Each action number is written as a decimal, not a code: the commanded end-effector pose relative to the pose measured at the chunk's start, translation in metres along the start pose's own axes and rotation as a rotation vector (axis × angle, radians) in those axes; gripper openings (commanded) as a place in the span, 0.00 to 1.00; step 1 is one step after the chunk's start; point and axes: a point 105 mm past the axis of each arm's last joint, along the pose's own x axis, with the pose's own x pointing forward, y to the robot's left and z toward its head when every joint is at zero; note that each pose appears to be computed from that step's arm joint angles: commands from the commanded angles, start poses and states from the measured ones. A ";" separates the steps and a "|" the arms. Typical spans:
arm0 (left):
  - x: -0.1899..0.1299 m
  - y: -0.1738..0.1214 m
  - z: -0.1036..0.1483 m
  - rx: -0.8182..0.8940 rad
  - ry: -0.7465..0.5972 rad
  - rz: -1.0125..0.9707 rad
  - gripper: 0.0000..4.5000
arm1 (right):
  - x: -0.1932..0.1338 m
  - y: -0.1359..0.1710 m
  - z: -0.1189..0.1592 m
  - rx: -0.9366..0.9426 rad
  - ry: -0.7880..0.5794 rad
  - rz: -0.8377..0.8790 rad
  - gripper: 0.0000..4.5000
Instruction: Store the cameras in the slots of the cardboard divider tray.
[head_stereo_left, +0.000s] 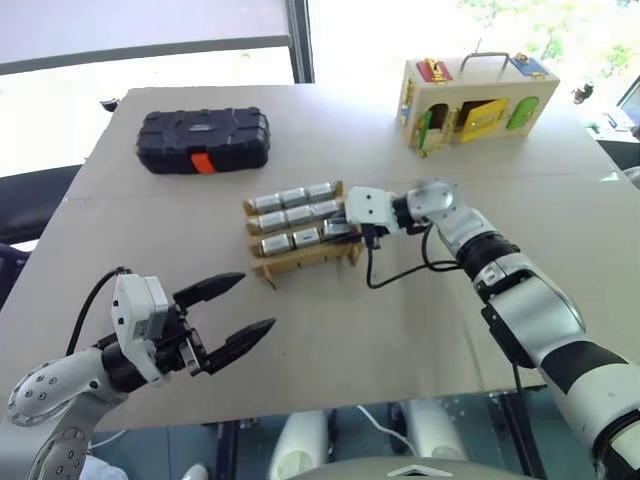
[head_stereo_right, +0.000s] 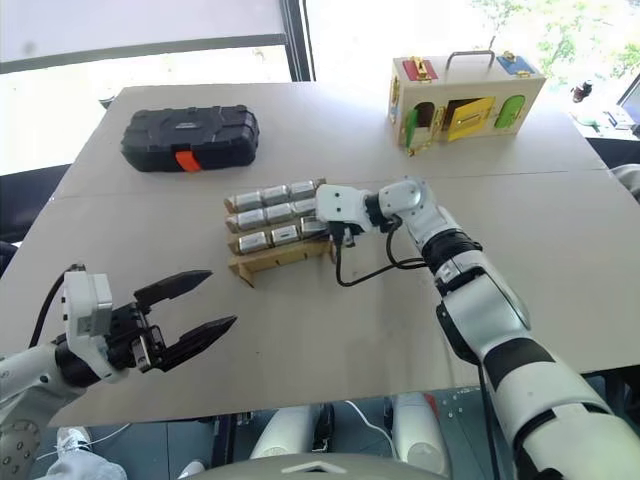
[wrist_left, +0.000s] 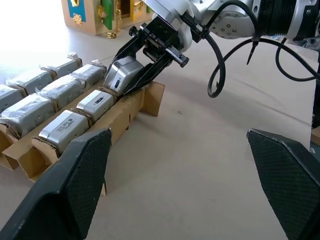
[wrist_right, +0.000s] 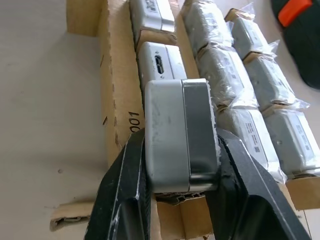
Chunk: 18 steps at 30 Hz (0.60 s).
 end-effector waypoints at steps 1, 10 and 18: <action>0.000 -0.005 0.011 0.046 -0.032 -0.009 1.00 | 0.005 0.011 0.003 -0.017 0.001 0.108 0.20; -0.001 -0.006 0.009 0.044 -0.033 0.000 1.00 | 0.004 0.006 0.003 -0.017 -0.004 0.066 0.94; 0.005 -0.003 0.008 0.040 -0.040 -0.024 1.00 | -0.008 -0.004 0.004 0.011 -0.020 -0.001 0.98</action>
